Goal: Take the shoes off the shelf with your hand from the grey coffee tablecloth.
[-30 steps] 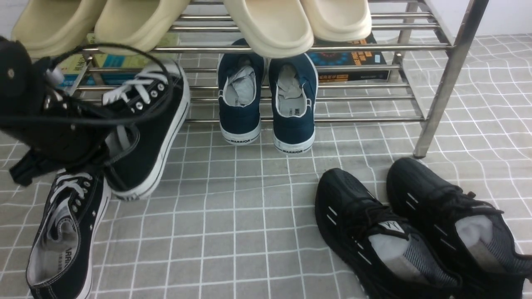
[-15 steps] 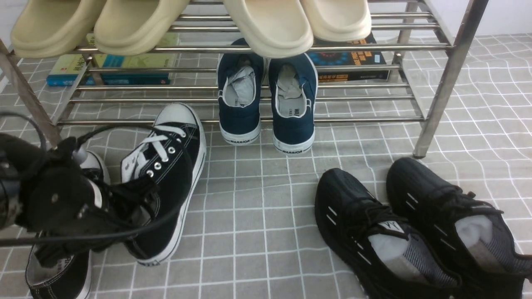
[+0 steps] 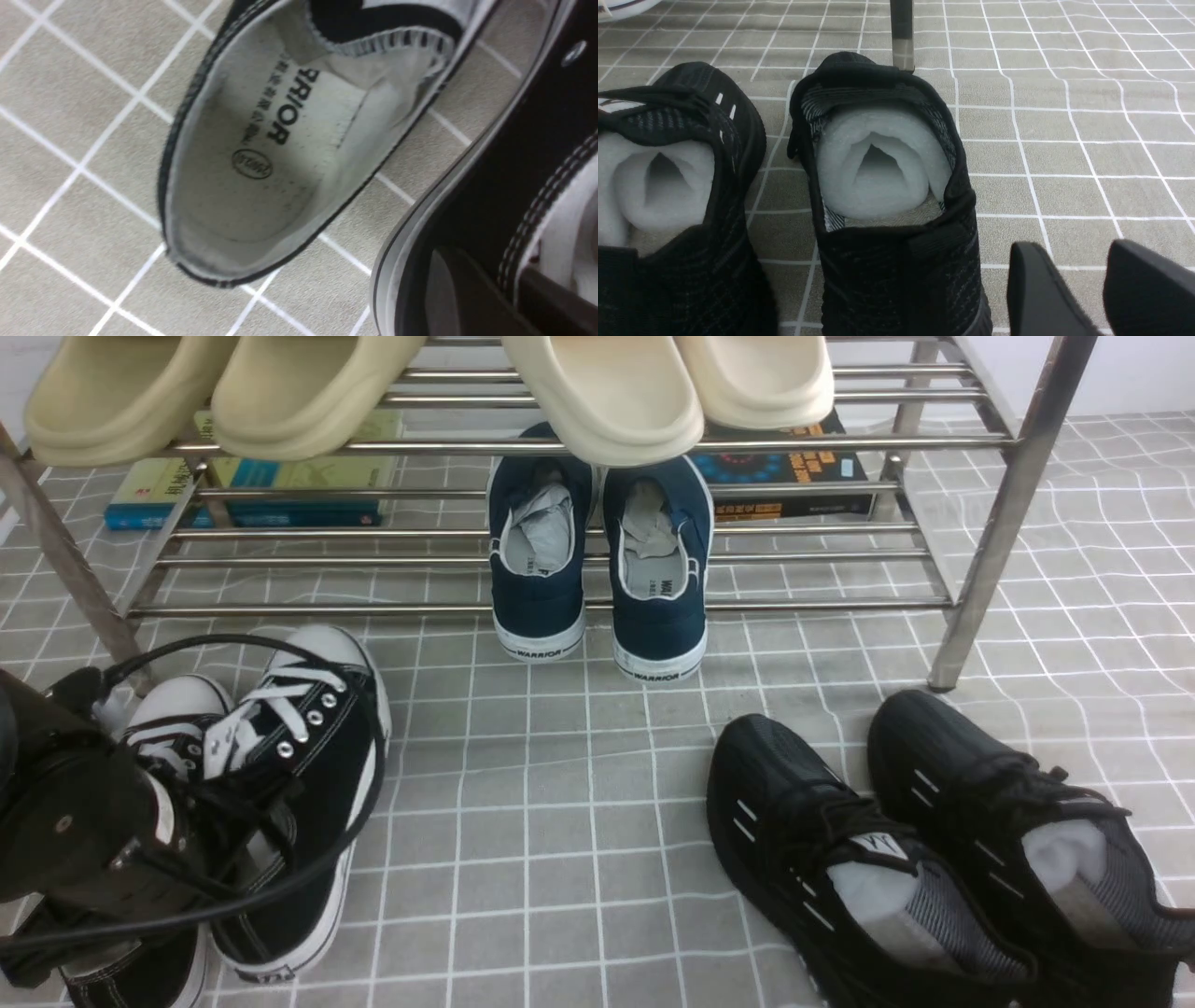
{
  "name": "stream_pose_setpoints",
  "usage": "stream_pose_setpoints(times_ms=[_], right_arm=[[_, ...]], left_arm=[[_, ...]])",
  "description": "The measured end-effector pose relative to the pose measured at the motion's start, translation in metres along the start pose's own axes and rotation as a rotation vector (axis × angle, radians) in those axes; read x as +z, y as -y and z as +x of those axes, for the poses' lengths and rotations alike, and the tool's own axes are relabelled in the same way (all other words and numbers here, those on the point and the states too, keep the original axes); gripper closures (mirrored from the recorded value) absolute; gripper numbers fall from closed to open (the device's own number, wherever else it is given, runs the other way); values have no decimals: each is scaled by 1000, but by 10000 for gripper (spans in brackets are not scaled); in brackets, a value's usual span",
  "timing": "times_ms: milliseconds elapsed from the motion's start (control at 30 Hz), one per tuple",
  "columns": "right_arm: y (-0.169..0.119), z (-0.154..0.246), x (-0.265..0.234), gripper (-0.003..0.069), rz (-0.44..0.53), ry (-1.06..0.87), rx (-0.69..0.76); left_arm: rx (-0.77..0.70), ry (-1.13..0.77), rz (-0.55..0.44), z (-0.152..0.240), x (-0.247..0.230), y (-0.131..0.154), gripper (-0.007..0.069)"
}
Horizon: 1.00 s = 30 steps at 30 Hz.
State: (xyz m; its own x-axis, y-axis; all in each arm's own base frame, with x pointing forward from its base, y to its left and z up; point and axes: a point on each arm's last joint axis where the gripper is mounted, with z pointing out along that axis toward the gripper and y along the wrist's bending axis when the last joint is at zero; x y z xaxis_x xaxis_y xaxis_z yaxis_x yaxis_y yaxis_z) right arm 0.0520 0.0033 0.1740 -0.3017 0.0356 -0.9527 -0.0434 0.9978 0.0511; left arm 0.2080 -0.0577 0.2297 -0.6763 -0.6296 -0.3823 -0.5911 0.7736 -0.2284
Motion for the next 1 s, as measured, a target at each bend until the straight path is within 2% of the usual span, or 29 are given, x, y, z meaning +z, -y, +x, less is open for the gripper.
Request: stream_pose_setpoints(times_ms=[167,267,400,533,667,733,800,833,867,933,967,1000], right_arm=[[0,0,0,420,0,0,0],[0,0,0,420,0,0,0],[0,0,0,420,0,0,0],[0,0,0,420,0,0,-1],[0,0,0,420,0,0,-1],[0,0,0,420,0,0,-1],[0,0,0,420,0,0,-1],[0,0,0,420,0,0,-1],[0,0,0,420,0,0,-1],[0,0,0,420,0,0,-1],[0,0,0,420,0,0,-1],[0,0,0,420,0,0,-1]], left_arm=[[-12,-7,-9,1,0,-1,575],[-20,-15,-22,1,0,-2,529],[-2,-19,-19,2,-1,-2,431],[24,5,36,0,-13,-3,319],[49,43,87,-2,-31,-8,280],[104,82,130,-3,-50,-16,292],[182,113,150,-3,-71,-26,361],[187,123,159,-3,-75,-28,369],[246,141,167,-2,-91,-36,444],[329,147,167,0,-105,-46,538],[381,146,172,4,-114,-53,576],[405,134,167,5,-114,-55,582]])
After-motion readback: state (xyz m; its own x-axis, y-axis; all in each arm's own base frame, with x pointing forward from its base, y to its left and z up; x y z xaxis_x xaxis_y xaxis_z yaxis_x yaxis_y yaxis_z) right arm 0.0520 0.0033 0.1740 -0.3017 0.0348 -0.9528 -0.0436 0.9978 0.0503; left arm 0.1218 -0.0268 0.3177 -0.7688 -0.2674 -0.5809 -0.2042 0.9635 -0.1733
